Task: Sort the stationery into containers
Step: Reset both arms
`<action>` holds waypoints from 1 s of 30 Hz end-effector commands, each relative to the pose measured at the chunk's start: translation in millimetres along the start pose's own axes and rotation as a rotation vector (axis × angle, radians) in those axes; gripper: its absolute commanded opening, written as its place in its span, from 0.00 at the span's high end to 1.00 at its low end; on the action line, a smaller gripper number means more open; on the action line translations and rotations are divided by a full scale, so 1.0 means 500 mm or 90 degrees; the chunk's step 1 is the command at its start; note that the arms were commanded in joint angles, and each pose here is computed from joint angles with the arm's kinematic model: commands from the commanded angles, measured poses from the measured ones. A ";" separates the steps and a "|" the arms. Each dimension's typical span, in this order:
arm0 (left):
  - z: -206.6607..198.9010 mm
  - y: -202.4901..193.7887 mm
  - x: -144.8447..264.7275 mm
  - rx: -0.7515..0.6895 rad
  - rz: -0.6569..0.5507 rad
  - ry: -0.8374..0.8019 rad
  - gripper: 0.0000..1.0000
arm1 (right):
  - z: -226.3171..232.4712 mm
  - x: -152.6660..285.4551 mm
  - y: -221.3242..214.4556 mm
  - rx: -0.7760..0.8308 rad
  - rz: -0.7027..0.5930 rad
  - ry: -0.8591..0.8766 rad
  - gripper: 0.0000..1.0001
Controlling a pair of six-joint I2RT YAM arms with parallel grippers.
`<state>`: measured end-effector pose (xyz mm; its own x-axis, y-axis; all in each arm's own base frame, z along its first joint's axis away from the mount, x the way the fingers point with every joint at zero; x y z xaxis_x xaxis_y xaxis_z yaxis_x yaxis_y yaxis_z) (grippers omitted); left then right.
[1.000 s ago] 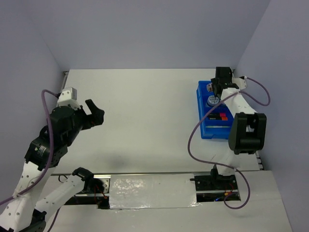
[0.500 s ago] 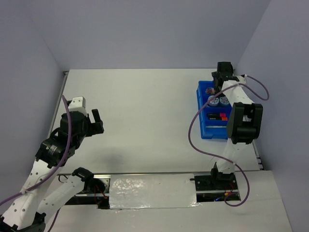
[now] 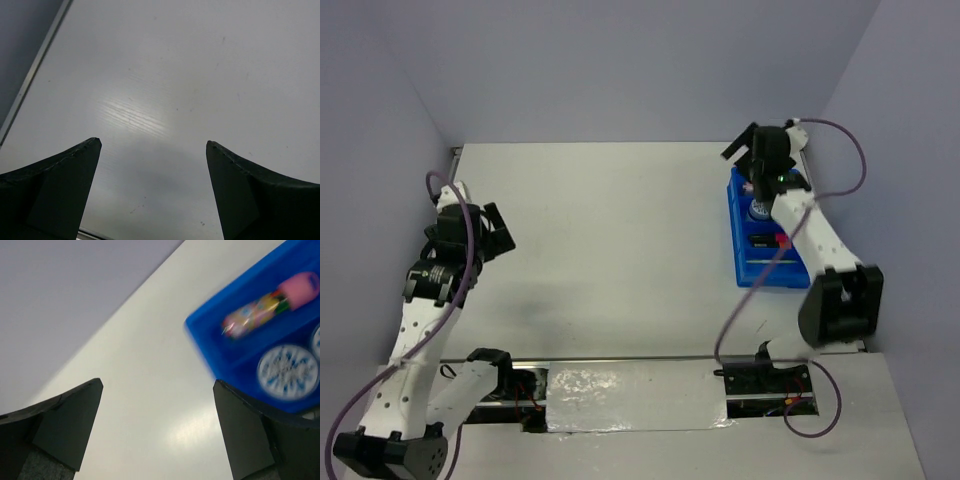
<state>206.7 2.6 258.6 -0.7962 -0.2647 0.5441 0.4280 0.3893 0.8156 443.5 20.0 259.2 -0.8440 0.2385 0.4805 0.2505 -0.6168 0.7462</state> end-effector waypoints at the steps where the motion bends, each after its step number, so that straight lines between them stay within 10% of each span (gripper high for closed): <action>1: -0.007 0.102 0.016 0.056 -0.071 -0.004 0.01 | 0.056 0.202 -0.010 0.215 -0.102 0.201 0.00; 12: -0.002 0.210 0.161 0.063 -0.159 -0.051 0.01 | -0.190 0.603 -0.003 0.290 -0.196 0.267 0.00; 30: 0.072 0.072 0.257 0.056 -0.178 -0.116 0.01 | -0.267 0.674 -0.017 0.330 -0.179 0.288 0.00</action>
<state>99.3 16.0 350.8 -0.9424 -0.2286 0.2440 0.1332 0.4128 0.9010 94.1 5.0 353.2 -0.9951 -0.0523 0.0834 0.0900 -0.1389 0.9862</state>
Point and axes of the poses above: each gripper's point midway between its finger pads, its own x axis back along the fingers, its own z axis along the line the jaws close on, y = z × x, the point moved 5 cm from there along x, back along the fingers, and after that the axes turned 6 degrees about x, right-handed, at the moved point
